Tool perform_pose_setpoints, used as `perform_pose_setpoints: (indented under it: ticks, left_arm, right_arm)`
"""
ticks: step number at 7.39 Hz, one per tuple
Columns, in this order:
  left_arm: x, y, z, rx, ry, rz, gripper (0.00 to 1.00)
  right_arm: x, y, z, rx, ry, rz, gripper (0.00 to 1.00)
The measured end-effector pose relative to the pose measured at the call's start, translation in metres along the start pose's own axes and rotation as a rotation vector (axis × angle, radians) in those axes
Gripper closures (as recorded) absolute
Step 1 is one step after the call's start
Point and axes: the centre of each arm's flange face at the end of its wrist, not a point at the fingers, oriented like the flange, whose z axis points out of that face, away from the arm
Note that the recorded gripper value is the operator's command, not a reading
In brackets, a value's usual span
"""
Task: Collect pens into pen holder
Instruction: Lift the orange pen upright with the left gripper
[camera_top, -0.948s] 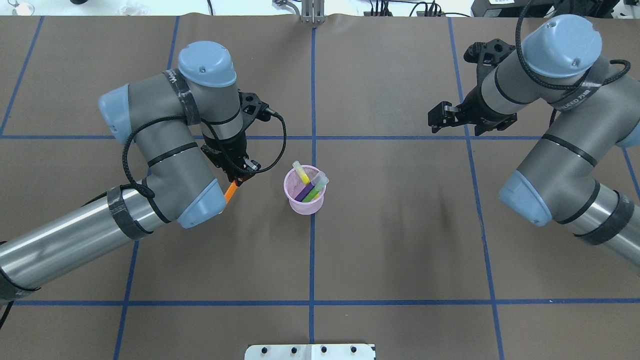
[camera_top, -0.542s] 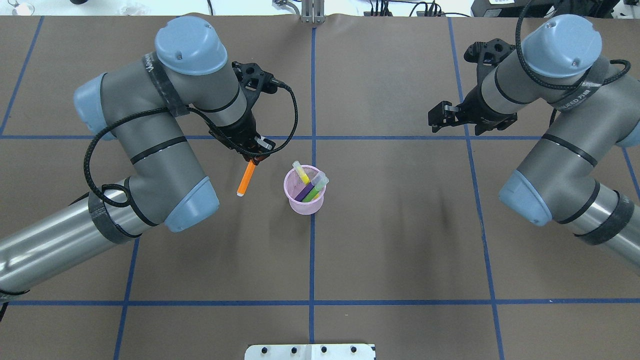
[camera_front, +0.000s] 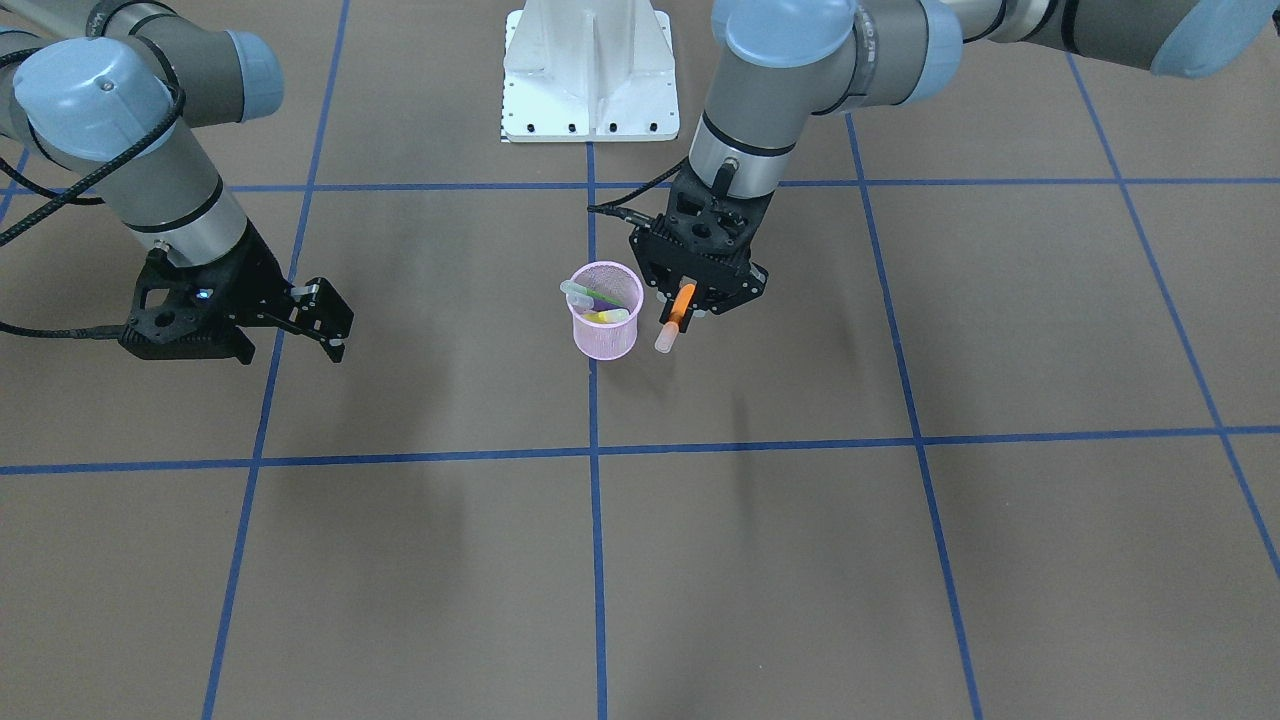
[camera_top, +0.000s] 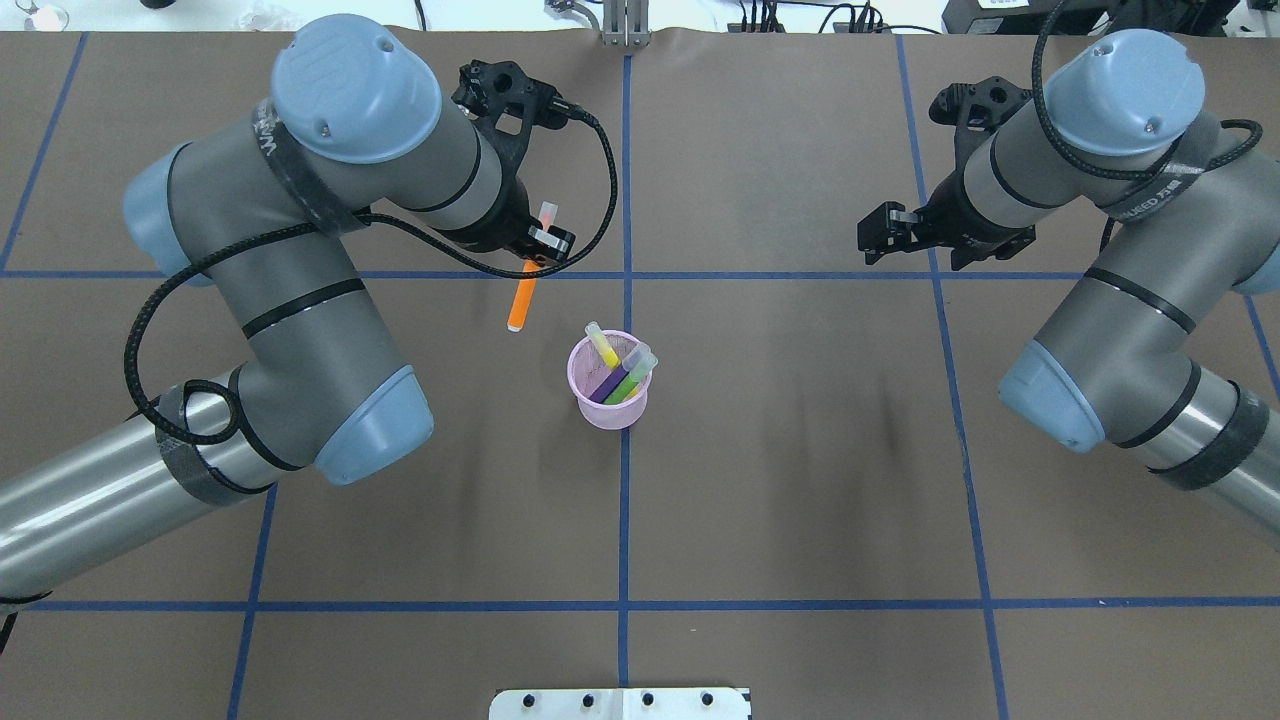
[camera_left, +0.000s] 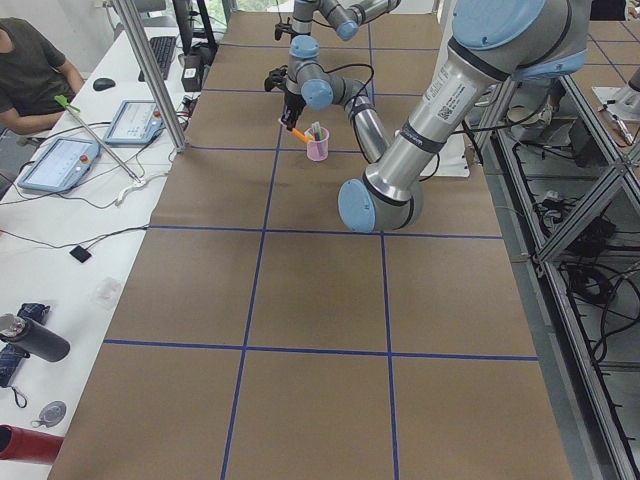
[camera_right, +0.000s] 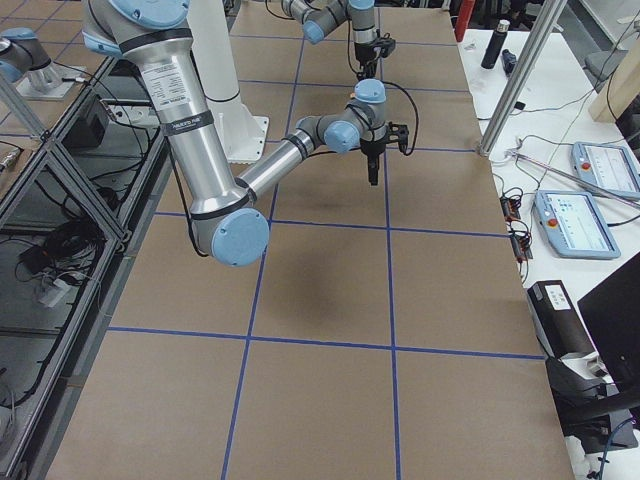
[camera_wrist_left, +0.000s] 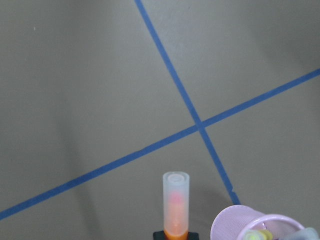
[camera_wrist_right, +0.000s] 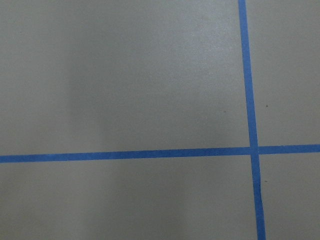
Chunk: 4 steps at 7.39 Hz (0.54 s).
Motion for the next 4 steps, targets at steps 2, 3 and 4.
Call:
perform_pose_setpoints:
  ticks: [2, 3, 4]
  left_arm:
    - [0.025, 0.004, -0.003, 0.167, 0.028, -0.035, 1.0]
    - [0.035, 0.012, 0.0, 0.226, 0.053, -0.088, 1.0]
    - [0.037, 0.025, 0.003, 0.274, 0.078, -0.119, 1.0]
  right_arm:
    - [-0.001, 0.0, -0.001, 0.001, -0.003, -0.001, 0.0]
    - [-0.001, 0.0, -0.002, 0.001, -0.005, -0.001, 0.0]
    - [-0.002, 0.0, -0.003, 0.001, -0.006, -0.001, 0.0]
